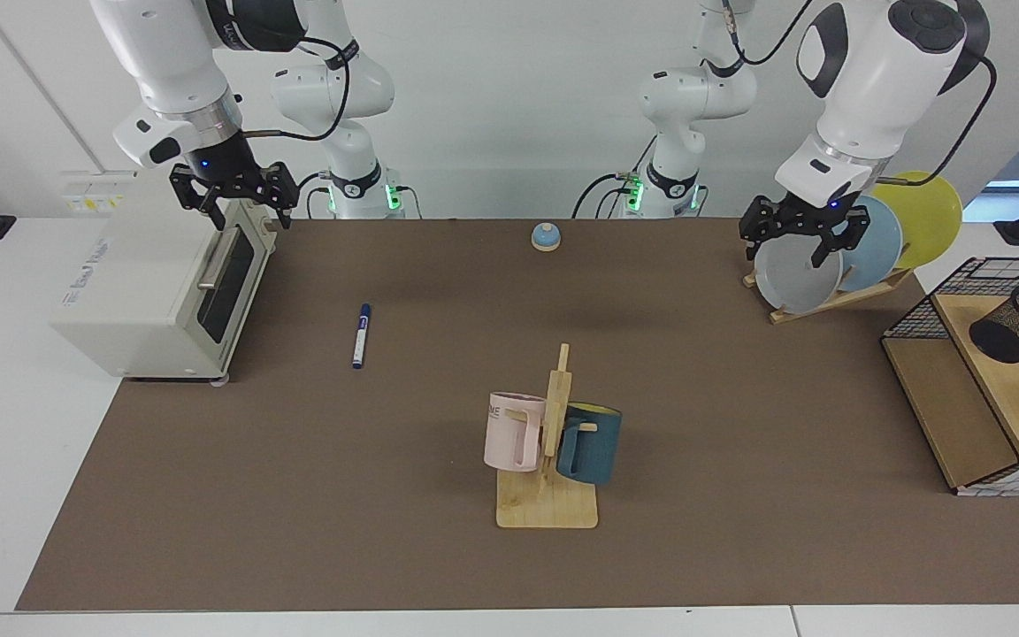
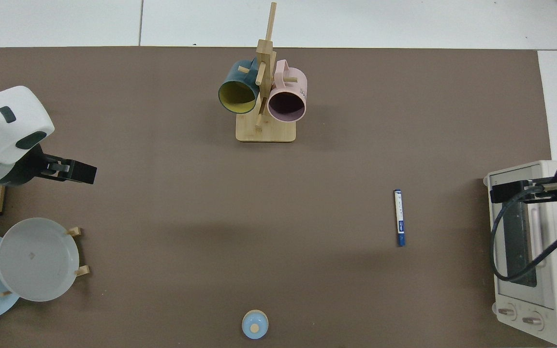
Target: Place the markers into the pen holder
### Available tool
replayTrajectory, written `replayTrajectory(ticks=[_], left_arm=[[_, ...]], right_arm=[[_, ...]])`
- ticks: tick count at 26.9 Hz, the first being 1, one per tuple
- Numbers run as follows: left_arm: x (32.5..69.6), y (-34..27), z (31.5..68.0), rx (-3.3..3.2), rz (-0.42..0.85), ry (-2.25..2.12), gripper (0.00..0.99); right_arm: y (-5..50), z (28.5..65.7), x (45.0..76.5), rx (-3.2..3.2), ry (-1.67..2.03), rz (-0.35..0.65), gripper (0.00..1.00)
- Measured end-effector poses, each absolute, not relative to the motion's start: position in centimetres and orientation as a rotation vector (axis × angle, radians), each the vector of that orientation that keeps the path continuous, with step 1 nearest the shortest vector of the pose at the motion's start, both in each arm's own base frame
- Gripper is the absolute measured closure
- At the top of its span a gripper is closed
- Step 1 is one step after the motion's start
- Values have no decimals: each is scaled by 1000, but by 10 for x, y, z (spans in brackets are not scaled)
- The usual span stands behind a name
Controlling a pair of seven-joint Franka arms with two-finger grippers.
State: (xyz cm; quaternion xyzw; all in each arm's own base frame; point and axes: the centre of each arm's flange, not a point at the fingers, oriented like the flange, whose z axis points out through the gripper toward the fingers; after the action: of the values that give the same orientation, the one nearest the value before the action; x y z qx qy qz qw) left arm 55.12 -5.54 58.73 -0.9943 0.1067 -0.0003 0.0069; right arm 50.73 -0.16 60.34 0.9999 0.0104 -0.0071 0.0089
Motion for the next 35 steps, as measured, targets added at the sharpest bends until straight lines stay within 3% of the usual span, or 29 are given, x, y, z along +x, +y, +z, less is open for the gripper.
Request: replayTrajectory(ticks=[35], left_arm=[[551,-55,587,-3110,-3,334,0]], right_arm=[[7,595,512,3119,7,42,0]])
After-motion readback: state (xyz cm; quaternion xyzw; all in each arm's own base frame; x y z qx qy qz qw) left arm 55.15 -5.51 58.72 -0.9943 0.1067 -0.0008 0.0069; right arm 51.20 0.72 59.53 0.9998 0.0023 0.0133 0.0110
